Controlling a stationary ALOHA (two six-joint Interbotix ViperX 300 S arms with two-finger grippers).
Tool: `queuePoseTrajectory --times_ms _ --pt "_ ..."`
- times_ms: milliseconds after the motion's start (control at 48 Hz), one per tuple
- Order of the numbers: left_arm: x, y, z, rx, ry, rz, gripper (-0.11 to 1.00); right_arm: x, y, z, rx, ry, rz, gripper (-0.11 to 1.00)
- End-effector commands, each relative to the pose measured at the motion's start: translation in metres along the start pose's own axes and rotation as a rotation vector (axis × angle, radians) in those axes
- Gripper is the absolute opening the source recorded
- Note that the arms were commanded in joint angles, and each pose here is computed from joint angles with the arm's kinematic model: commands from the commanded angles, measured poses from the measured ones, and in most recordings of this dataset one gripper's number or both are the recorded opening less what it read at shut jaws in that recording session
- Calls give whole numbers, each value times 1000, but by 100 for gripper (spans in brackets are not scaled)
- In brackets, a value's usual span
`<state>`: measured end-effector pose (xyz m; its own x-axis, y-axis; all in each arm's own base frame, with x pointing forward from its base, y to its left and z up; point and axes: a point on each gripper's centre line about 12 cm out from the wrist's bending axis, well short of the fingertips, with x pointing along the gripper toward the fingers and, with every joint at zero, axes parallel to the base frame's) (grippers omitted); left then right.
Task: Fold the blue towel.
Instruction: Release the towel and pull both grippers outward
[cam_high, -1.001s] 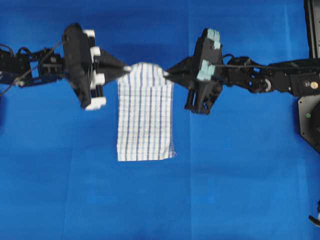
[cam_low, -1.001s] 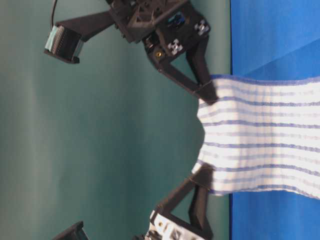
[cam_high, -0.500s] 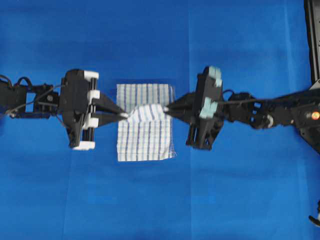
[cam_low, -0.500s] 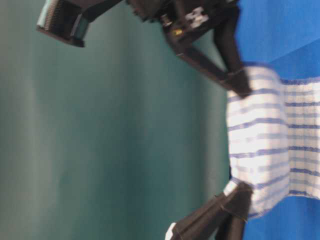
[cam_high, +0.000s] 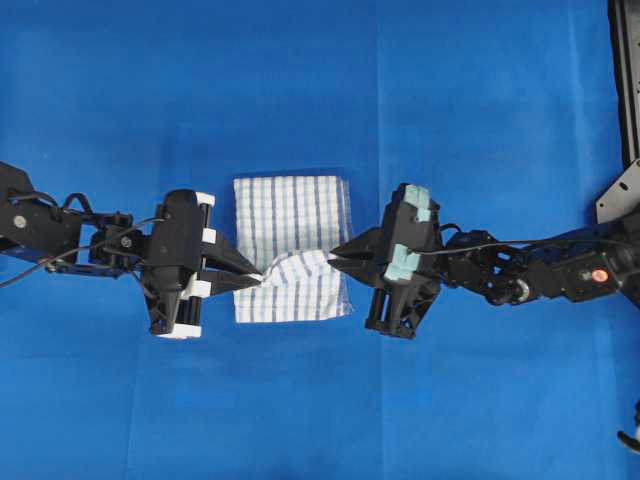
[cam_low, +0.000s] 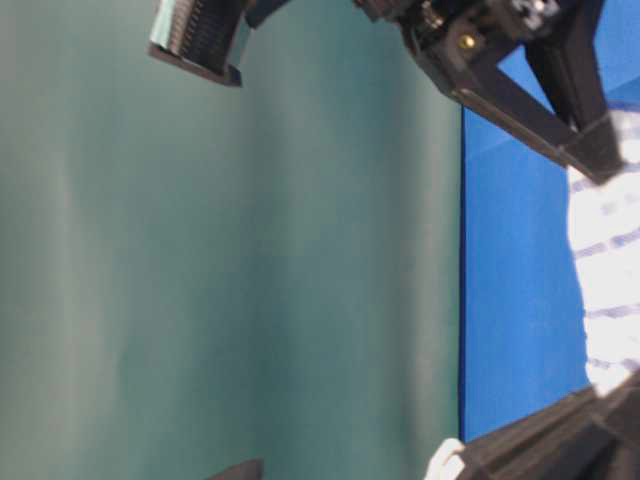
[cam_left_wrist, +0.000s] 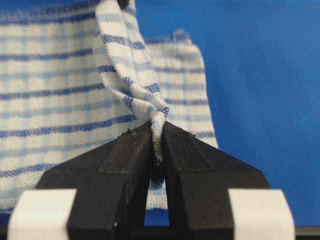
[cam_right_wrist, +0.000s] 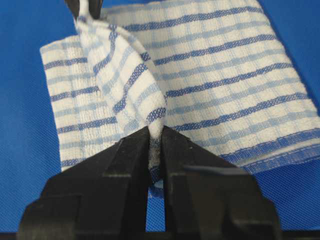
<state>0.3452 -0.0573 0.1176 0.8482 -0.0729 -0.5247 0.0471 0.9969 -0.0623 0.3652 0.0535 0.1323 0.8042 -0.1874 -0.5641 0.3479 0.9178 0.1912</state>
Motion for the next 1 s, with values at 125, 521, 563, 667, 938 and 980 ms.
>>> queuePoseTrajectory --times_ms 125,521,563,667,938,980 --pt "0 -3 4 -3 -19 -6 4 2 9 2 21 -6 12 -2" --pt "-1 -6 3 0 -9 -15 4 3 19 -5 27 45 57 4" --pt "-1 -8 3 1 -6 -20 4 3 20 -5 25 46 61 10" --pt "-1 -12 3 -9 -4 -30 6 2 21 -5 27 47 62 36" --pt "-15 -14 11 -43 -22 -43 79 -6 18 -1 15 24 62 90" --pt "-19 -14 15 -44 -23 -48 87 -10 17 2 15 13 65 87"
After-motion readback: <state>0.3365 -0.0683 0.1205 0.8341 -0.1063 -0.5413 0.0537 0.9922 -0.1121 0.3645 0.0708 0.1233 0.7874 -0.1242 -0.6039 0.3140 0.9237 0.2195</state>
